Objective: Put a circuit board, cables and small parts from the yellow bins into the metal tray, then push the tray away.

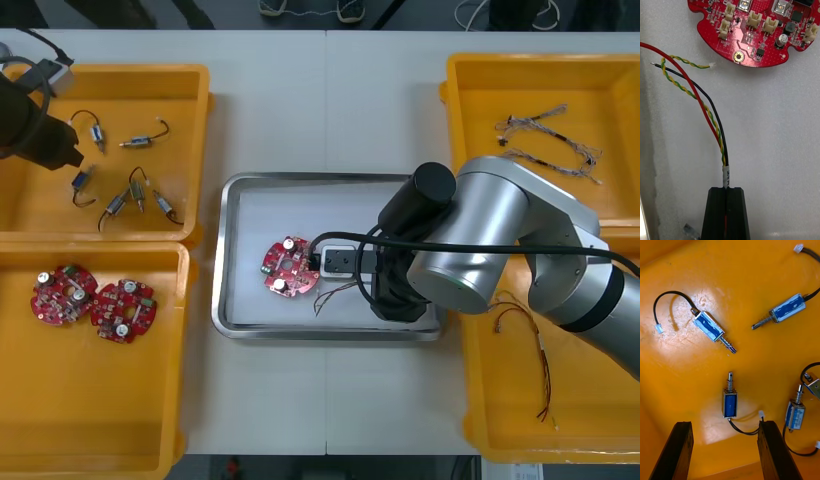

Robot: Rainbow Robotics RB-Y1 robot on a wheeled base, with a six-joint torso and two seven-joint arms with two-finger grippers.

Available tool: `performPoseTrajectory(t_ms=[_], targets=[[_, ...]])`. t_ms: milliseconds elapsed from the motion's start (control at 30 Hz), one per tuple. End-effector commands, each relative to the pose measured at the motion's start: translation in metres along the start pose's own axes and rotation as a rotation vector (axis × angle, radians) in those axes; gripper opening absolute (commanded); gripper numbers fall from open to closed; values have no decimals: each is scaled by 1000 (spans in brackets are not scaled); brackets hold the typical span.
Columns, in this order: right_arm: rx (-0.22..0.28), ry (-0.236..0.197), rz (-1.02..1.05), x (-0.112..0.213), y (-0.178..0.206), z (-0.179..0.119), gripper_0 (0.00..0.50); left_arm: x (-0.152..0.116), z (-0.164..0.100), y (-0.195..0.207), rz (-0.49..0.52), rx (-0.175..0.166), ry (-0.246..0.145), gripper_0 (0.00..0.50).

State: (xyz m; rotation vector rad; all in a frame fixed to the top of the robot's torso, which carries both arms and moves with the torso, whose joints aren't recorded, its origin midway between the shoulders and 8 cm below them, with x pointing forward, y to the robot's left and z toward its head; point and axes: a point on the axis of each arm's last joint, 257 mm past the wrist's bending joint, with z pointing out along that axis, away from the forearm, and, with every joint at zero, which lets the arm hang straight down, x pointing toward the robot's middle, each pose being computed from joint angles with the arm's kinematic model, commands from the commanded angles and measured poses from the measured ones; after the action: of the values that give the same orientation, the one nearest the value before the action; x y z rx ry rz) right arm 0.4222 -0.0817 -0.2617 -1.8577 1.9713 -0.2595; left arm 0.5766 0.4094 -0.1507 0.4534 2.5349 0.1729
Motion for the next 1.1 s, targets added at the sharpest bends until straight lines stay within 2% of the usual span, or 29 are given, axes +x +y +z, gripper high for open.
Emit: performPoseTrajectory(t_ms=[33,100,133,167,233,267,300,367,633,933,967,1000,1033,1067,1100], targets=[[24,-35,-62,-20,-7,4,0,10,10,17,63,-37,11,500],[27,-32,-62,-18,-9,5,1,12,20,15,60,-34,10,500],[27,-30,-62,-18,-9,5,15,13,22,14,60,-33,10,500],[30,-30,-64,-18,-10,5,54,14,28,12,59,-31,10,500],[32,-27,-63,-17,-10,5,214,15,36,9,58,-29,9,500],[38,-25,-64,-17,-12,5,336,17,39,10,55,-32,7,500],[40,-25,-64,-17,-12,5,433,18,45,9,54,-32,6,500],[42,-22,-61,-16,-12,5,500,19,50,7,56,-33,2,500],[49,-30,-29,-15,-23,-5,500,25,61,-3,64,-21,13,500],[74,-33,11,-17,-38,-40,500,40,75,0,63,-32,1,500],[76,-30,14,-16,-39,-44,500,41,76,0,66,-31,3,426],[73,-26,19,-15,-39,-47,500,41,76,-1,65,-30,2,180],[71,-22,21,-14,-38,-49,500,41,76,-1,66,-30,3,42],[66,-9,30,-11,-38,-53,500,41,76,-1,66,-30,3,0],[66,-1,42,-8,-40,-58,500,41,76,-1,66,-30,3,0]])
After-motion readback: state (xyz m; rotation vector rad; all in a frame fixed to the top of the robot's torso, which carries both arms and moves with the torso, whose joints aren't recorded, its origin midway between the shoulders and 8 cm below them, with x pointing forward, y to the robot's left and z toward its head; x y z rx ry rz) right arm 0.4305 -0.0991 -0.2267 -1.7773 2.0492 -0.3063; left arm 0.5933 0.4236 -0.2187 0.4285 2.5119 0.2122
